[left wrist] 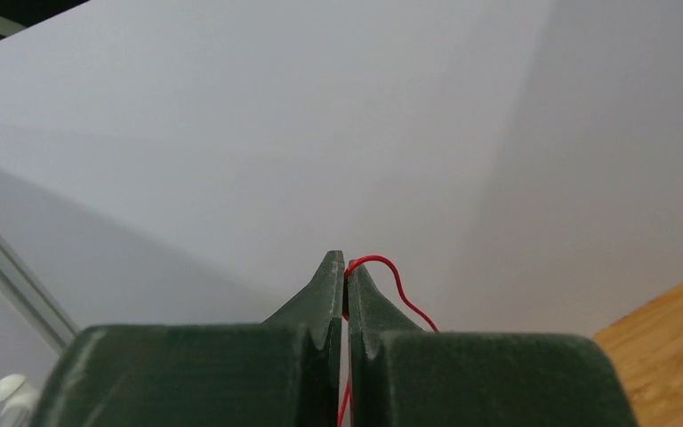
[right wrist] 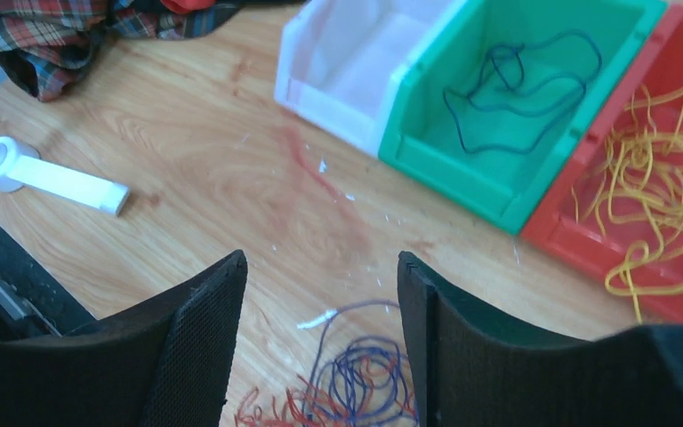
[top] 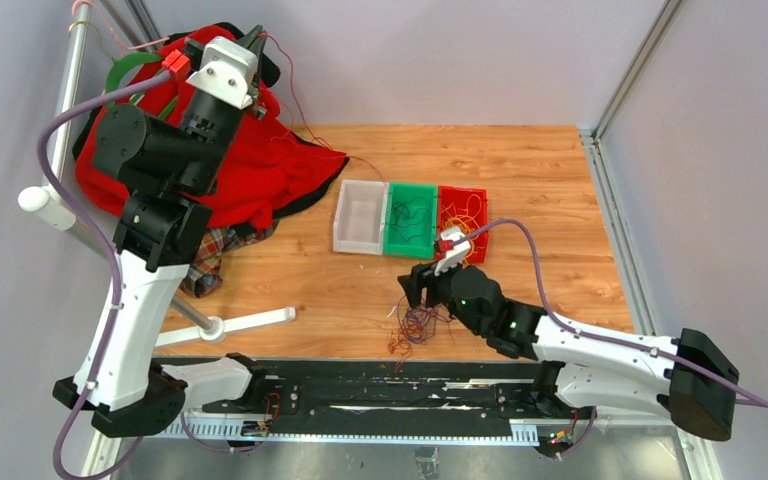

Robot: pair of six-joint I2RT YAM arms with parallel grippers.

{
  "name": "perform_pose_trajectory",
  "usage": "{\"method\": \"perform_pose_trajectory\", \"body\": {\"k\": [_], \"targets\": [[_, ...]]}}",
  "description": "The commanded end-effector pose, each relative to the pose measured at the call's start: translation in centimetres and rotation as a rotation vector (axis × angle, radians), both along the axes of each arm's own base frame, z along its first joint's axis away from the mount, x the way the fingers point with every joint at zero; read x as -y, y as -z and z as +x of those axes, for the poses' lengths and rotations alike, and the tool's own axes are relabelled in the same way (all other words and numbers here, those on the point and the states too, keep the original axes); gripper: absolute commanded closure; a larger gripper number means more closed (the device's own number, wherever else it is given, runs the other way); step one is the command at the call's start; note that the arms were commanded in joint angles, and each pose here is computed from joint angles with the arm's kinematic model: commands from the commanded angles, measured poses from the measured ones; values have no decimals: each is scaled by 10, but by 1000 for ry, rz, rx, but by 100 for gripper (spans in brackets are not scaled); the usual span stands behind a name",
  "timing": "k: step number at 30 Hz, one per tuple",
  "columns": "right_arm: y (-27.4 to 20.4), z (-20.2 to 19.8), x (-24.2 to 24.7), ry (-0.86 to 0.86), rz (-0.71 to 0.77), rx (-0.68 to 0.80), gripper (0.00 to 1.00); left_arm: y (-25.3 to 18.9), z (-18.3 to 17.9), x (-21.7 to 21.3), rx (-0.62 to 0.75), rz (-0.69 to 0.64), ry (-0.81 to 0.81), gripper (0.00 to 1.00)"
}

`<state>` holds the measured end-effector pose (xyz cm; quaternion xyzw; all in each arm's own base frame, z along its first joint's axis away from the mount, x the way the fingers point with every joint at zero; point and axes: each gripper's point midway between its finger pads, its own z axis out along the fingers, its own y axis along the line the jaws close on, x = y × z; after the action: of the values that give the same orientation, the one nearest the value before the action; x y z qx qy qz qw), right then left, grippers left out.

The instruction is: Untangle the cables

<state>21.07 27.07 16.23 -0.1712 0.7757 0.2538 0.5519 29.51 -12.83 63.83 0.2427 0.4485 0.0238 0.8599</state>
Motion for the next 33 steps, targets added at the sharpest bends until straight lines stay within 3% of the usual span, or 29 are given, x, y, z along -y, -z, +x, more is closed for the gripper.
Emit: {"method": "perform_pose_trajectory", "body": {"k": [1, 16, 33], "targets": [[-36, 24, -20, 4, -28, 77, 37, -18, -19, 15, 32, -62, 139, 99], [-31, 96, -36, 57, -23, 8, 41, -5, 28, 56, -76, -100, 244, 99], [-11, 94, -19, 59, -84, -5, 42, 30, 98, 75, -29, 60, 130, 99]]}}
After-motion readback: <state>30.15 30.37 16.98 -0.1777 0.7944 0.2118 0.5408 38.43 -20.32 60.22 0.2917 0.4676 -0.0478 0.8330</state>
